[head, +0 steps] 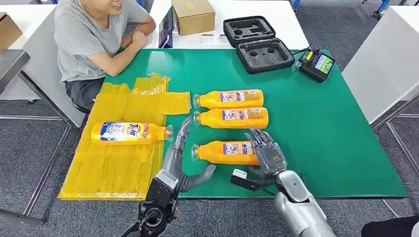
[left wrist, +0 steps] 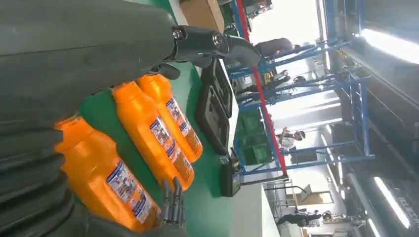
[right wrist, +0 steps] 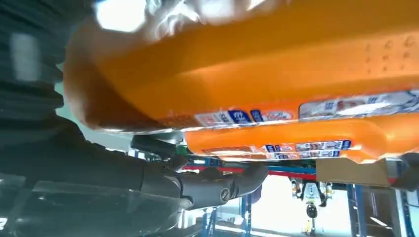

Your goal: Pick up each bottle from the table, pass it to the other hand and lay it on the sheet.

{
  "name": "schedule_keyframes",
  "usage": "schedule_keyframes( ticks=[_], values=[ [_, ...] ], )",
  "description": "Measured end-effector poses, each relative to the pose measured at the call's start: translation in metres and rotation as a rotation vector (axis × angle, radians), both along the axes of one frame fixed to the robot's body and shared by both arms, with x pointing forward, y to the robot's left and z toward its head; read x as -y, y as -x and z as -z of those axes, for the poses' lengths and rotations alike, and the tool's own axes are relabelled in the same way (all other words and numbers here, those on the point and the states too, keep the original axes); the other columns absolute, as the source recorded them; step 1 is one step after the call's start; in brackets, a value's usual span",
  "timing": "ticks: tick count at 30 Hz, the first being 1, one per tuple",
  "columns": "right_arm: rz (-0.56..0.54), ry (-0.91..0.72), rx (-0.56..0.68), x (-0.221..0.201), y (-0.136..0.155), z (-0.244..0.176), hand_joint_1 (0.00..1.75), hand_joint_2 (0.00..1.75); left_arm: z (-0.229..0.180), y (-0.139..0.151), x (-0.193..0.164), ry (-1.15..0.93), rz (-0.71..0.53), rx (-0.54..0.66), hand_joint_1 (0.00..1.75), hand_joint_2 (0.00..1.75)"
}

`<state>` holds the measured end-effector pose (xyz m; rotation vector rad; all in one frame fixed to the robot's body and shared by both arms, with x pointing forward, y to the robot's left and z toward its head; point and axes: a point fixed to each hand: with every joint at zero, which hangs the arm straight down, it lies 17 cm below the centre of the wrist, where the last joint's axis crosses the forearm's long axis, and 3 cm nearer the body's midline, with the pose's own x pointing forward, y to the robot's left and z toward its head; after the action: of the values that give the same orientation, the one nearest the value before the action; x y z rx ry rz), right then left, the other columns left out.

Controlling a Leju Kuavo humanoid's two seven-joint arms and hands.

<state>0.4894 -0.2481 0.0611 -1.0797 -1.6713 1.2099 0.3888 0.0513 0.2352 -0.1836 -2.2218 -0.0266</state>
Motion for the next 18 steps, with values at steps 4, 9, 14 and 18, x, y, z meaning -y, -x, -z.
schedule_keyframes(
  ticks=[4,9,14,18],
  values=[
    [-0.007,0.005,-0.037,-0.004,-0.007,0.006,1.52,1.75,0.0,0.0,-0.001,-0.001,-0.008,-0.001,0.0,1.75],
    [-0.007,-0.006,-0.133,-0.004,-0.015,0.023,1.75,1.75,0.001,0.0,-0.002,-0.003,-0.009,-0.002,0.0,1.75],
    [-0.006,-0.011,-0.153,-0.004,-0.021,0.023,1.75,1.75,0.002,0.0,-0.002,-0.005,-0.009,-0.004,0.0,1.75],
    [-0.009,-0.041,-0.189,-0.004,-0.025,0.025,1.75,1.75,0.003,0.002,-0.001,-0.012,-0.009,-0.002,0.0,1.75]
  ],
)
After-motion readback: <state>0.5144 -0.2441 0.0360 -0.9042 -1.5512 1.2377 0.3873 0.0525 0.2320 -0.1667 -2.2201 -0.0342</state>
